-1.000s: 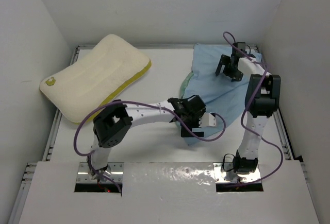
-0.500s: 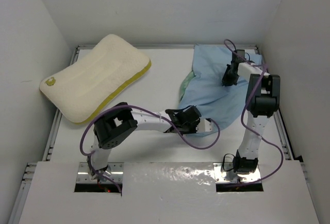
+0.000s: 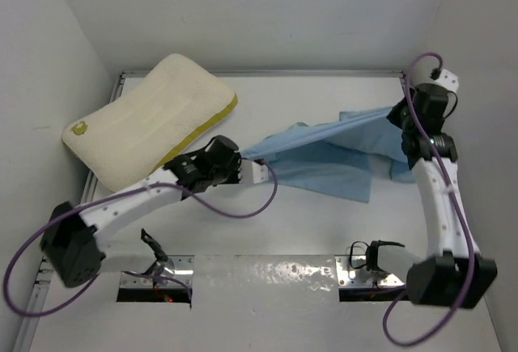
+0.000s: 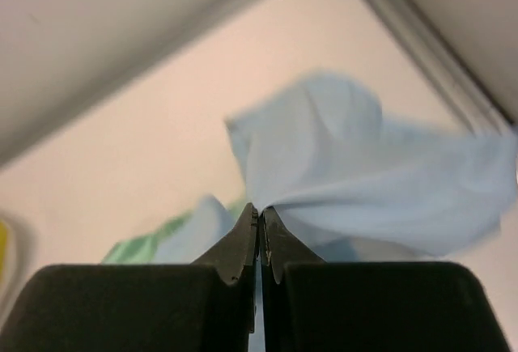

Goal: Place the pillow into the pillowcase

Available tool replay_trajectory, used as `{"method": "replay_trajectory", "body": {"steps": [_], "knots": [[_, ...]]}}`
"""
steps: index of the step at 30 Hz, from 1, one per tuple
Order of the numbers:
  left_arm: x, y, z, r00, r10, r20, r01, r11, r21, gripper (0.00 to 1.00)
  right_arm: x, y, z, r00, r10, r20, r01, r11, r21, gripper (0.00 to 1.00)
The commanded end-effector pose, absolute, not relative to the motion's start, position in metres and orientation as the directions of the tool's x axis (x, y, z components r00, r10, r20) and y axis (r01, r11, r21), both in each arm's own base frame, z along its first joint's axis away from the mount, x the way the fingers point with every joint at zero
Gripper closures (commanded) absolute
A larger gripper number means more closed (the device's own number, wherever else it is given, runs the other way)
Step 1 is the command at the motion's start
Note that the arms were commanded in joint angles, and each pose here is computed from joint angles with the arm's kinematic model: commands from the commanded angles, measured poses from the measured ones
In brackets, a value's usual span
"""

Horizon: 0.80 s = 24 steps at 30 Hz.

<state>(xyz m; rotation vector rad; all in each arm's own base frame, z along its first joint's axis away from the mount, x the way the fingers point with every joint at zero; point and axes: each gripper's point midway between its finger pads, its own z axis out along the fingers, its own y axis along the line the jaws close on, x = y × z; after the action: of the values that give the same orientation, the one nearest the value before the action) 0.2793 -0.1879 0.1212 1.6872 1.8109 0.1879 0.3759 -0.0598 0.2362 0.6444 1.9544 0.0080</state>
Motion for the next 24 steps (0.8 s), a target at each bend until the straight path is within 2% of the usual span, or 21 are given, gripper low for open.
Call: {"method": "replay_trajectory", "body": {"steps": [1, 5, 7, 8, 9, 10, 11, 12, 13, 14, 15, 16, 17, 18, 19, 20, 21, 22, 23, 24], "knots": [[0.247, -0.156, 0.126, 0.234, 0.950, -0.204, 0.836, -0.090, 0.541, 1.00, 0.338, -0.098, 0.287, -0.128, 0.376, -0.918, 0.572, 0.784, 0.241, 1.00], [0.259, -0.170, 0.150, 0.242, 0.928, -0.282, 0.821, -0.041, 0.570, 1.00, 0.328, -0.105, 0.351, -0.037, 0.290, -0.956, 0.557, 0.801, 0.221, 1.00], [0.285, -0.179, 0.165, 0.201, 0.913, -0.354, 0.824, 0.038, 0.565, 1.00, 0.338, -0.104, 0.364, -0.048, 0.272, -0.961, 0.537, 0.818, 0.205, 1.00], [0.296, -0.181, 0.169, 0.184, 0.904, -0.385, 0.831, 0.066, 0.552, 1.00, 0.355, -0.103, 0.372, -0.072, 0.257, -0.964, 0.517, 0.836, 0.185, 1.00], [0.318, -0.167, 0.161, 0.104, 0.911, -0.398, 0.847, 0.129, 0.516, 1.00, 0.366, -0.103, 0.376, -0.083, 0.248, -0.965, 0.509, 0.843, 0.173, 1.00], [0.336, -0.172, 0.178, 0.107, 0.889, -0.444, 0.840, 0.158, 0.519, 1.00, 0.377, -0.104, 0.375, -0.107, 0.240, -0.965, 0.505, 0.849, 0.155, 1.00], [0.349, -0.167, 0.179, 0.088, 0.888, -0.451, 0.838, 0.178, 0.516, 1.00, 0.388, -0.105, 0.406, -0.074, 0.204, -0.976, 0.483, 0.864, 0.143, 1.00], [0.370, -0.156, 0.168, 0.059, 0.898, -0.437, 0.837, 0.194, 0.511, 1.00, 0.423, -0.109, 0.384, -0.154, 0.201, -0.967, 0.484, 0.869, 0.103, 1.00], [0.383, -0.154, 0.171, 0.053, 0.899, -0.434, 0.822, 0.208, 0.530, 1.00, 0.438, -0.111, 0.375, -0.211, 0.194, -0.958, 0.483, 0.873, 0.071, 1.00], [0.393, -0.153, 0.166, 0.050, 0.902, -0.429, 0.817, 0.210, 0.537, 1.00, 0.455, -0.113, 0.406, -0.165, 0.173, -0.971, 0.473, 0.878, 0.076, 1.00], [0.403, -0.155, 0.151, 0.047, 0.910, -0.413, 0.826, 0.197, 0.529, 1.00, 0.496, -0.112, 0.363, -0.275, 0.181, -0.944, 0.445, 0.895, 0.041, 1.00], [0.409, -0.160, 0.149, 0.055, 0.907, -0.417, 0.828, 0.191, 0.526, 1.00, 0.507, -0.104, 0.344, -0.359, 0.177, -0.916, 0.409, 0.912, 0.016, 1.00], [0.412, -0.162, 0.144, 0.054, 0.907, -0.418, 0.836, 0.187, 0.515, 0.97, 0.526, -0.073, 0.369, -0.351, 0.098, -0.931, 0.256, 0.967, 0.006, 1.00], [0.414, -0.166, 0.130, 0.036, 0.908, -0.417, 0.855, 0.188, 0.483, 0.93, 0.546, -0.052, 0.335, -0.438, 0.046, -0.898, 0.159, 0.987, -0.027, 0.96], [0.419, -0.170, 0.131, 0.040, 0.905, -0.425, 0.857, 0.188, 0.480, 0.80, 0.544, -0.014, 0.322, -0.497, -0.111, -0.861, -0.009, 0.992, -0.123, 0.84], [0.420, -0.169, 0.128, 0.032, 0.909, -0.415, 0.862, 0.185, 0.473, 0.73, 0.540, 0.016, 0.305, -0.522, -0.227, -0.822, -0.138, 0.974, -0.181, 0.68], [0.423, -0.165, 0.123, 0.017, 0.920, -0.391, 0.860, 0.186, 0.474, 0.66, 0.525, 0.043, 0.300, -0.513, -0.326, -0.794, -0.261, 0.940, -0.218, 0.32], [0.424, -0.161, 0.121, 0.007, 0.926, -0.376, 0.856, 0.189, 0.482, 0.61, 0.509, 0.062, 0.288, -0.508, -0.423, -0.750, -0.358, 0.896, -0.264, 0.19], [0.426, -0.157, 0.120, -0.005, 0.933, -0.360, 0.845, 0.196, 0.497, 0.46, 0.482, 0.091, 0.238, -0.521, -0.553, -0.651, -0.502, 0.815, -0.290, 0.10], [0.433, -0.156, 0.125, -0.021, 0.930, -0.368, 0.821, 0.226, 0.525, 0.42, 0.466, 0.103, 0.227, -0.509, -0.576, -0.639, -0.535, 0.794, -0.290, 0.01]]}}
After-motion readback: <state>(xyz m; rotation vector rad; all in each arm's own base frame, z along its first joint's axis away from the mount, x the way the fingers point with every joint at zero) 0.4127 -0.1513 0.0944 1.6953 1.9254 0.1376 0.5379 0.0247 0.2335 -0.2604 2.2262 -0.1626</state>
